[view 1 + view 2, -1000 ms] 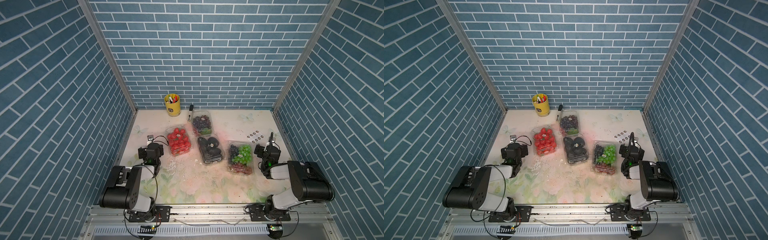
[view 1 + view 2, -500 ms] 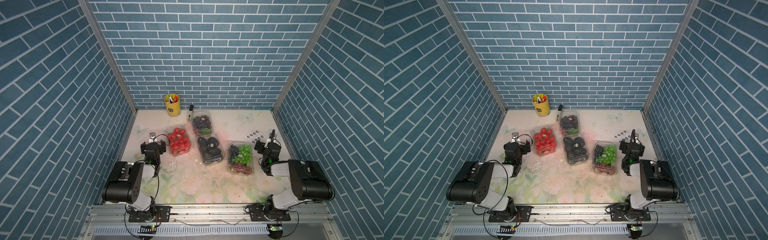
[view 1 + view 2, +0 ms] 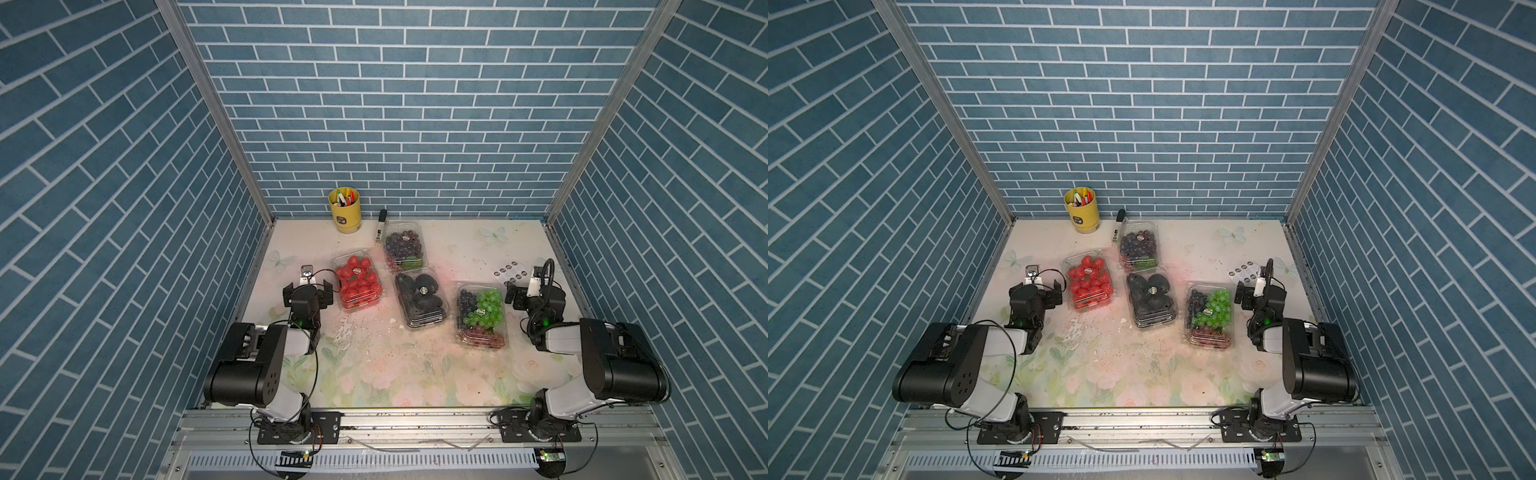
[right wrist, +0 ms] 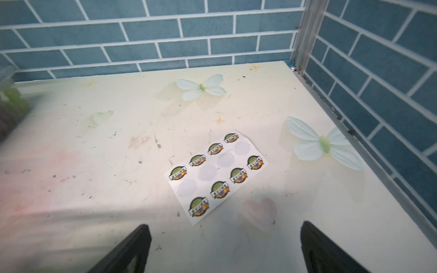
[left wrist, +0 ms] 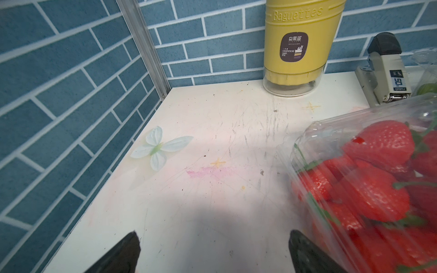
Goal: Label fruit boxes
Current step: Reset both arms
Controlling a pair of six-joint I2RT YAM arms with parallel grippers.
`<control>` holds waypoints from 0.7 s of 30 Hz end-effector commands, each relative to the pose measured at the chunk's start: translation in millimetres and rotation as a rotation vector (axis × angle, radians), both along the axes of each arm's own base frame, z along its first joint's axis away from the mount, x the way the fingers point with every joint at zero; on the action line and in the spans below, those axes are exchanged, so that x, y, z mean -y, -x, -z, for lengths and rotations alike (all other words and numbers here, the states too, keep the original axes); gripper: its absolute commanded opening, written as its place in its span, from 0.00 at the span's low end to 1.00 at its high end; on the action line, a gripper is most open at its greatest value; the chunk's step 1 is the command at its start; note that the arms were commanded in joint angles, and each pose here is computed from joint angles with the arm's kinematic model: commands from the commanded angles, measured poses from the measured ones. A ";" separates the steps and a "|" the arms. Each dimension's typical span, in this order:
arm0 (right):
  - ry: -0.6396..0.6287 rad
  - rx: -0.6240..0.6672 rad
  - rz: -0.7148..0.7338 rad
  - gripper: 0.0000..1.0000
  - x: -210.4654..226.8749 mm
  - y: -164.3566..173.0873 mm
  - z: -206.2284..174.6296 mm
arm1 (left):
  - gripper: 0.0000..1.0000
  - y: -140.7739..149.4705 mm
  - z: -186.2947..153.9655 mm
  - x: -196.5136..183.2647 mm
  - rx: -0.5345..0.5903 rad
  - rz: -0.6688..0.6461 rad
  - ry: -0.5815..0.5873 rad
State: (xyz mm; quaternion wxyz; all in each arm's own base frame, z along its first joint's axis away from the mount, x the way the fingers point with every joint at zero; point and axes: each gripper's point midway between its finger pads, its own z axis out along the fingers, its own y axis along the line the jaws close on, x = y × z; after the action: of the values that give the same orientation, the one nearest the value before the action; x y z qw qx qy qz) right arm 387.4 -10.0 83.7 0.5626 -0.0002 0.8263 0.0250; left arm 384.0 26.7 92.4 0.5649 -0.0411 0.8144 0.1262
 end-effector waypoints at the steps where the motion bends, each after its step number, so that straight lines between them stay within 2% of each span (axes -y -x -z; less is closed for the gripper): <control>1: 0.004 0.030 -0.117 0.99 -17.2 -1.5 -7.1 | 1.00 -4.7 -6.5 1.8 0.022 0.008 -0.004; 3: 0.003 -0.009 0.053 0.99 10.7 -7.4 -3.4 | 1.00 -4.7 -6.3 1.9 0.021 0.008 -0.004; 17: 0.010 -0.005 0.078 0.99 14.3 -6.0 -3.5 | 1.00 -6.3 -5.2 5.5 0.014 0.038 0.002; 21: 0.018 0.028 0.222 0.99 35.8 1.4 -7.3 | 1.00 -6.0 -5.1 5.4 0.014 0.037 0.002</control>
State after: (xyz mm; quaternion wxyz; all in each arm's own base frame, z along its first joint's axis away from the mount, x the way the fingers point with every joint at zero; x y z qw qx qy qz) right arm 388.1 -29.5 81.9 0.5564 0.0438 0.8297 -0.0117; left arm 385.0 22.4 91.7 0.5653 -0.0306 0.8161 0.1166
